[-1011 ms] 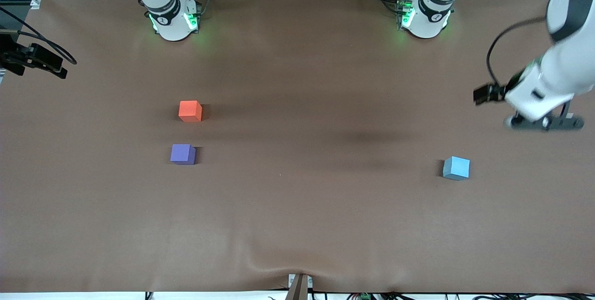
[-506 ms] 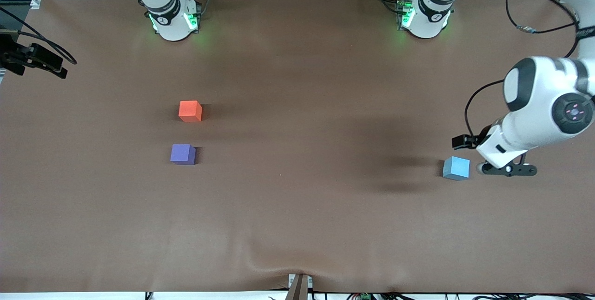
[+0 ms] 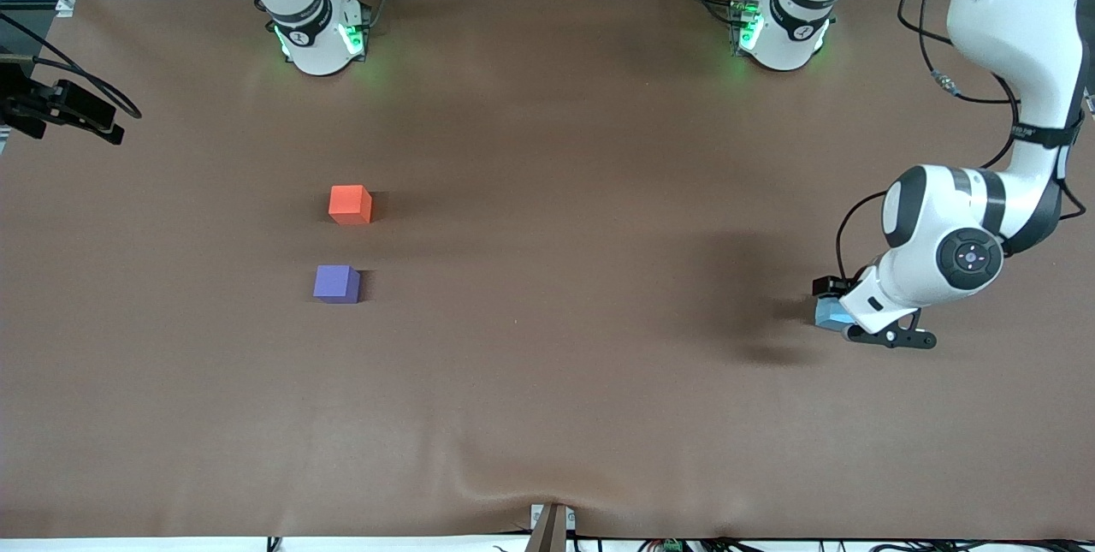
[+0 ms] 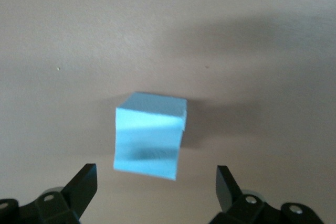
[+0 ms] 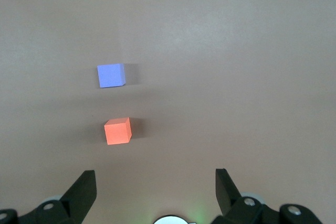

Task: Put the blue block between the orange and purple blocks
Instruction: 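Close the left gripper on the blue cube and lift it, then carry the blue cube to mid-table and release it with the left gripper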

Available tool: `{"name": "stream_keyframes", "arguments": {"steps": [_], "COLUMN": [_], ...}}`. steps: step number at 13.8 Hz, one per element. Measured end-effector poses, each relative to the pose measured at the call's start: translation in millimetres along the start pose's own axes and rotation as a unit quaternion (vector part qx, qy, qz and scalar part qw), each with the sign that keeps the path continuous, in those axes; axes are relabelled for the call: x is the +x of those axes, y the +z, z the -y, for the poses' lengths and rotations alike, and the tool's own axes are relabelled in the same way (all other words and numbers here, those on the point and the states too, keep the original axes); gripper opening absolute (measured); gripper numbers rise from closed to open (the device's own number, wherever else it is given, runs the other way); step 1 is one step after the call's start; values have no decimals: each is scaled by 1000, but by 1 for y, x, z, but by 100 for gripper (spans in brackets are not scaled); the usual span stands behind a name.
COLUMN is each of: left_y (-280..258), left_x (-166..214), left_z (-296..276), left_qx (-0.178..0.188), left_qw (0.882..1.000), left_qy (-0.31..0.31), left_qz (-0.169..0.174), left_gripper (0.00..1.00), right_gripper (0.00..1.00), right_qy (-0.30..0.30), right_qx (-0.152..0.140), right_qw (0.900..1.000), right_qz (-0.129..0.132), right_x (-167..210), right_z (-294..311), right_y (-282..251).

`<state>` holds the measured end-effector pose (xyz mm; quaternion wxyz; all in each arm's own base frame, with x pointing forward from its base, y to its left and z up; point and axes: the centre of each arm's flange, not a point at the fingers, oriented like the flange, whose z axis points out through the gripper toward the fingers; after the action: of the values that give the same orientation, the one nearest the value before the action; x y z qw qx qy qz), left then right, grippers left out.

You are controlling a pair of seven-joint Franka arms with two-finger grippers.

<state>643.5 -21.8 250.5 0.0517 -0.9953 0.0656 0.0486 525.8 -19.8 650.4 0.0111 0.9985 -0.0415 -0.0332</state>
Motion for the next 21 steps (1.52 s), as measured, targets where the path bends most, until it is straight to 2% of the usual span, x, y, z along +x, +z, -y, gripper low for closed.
{"name": "stream_keyframes", "arguments": {"steps": [3,8,12,14,17,21], "left_y": [32,69,63,49,-4,-70], "left_x": [7,7,12,16,19,0], "left_z": [12,4,4,-4,-67,-231], "left_qx": [-9,-19,-19,-20,-36,-61], "left_qw": [1000,1000,1000,1000,999,997], "left_qy": [-6,-2,-2,4,1,-20], "left_qz": [-19,-2,-10,-17,-28,-33], "left_gripper": [100,100,61,59,59,59], "right_gripper": [100,100,100,100,100,100], "right_qy": [0,0,0,0,1,3], "right_qx": [0,0,0,1,3,3], "right_qw": [1000,1000,1000,1000,1000,1000], "right_qz": [0,0,7,10,14,15], "right_x": [0,0,-1,-2,-3,-3], "right_z": [0,0,0,0,-1,-3], "right_y": [0,0,1,2,2,3]}}
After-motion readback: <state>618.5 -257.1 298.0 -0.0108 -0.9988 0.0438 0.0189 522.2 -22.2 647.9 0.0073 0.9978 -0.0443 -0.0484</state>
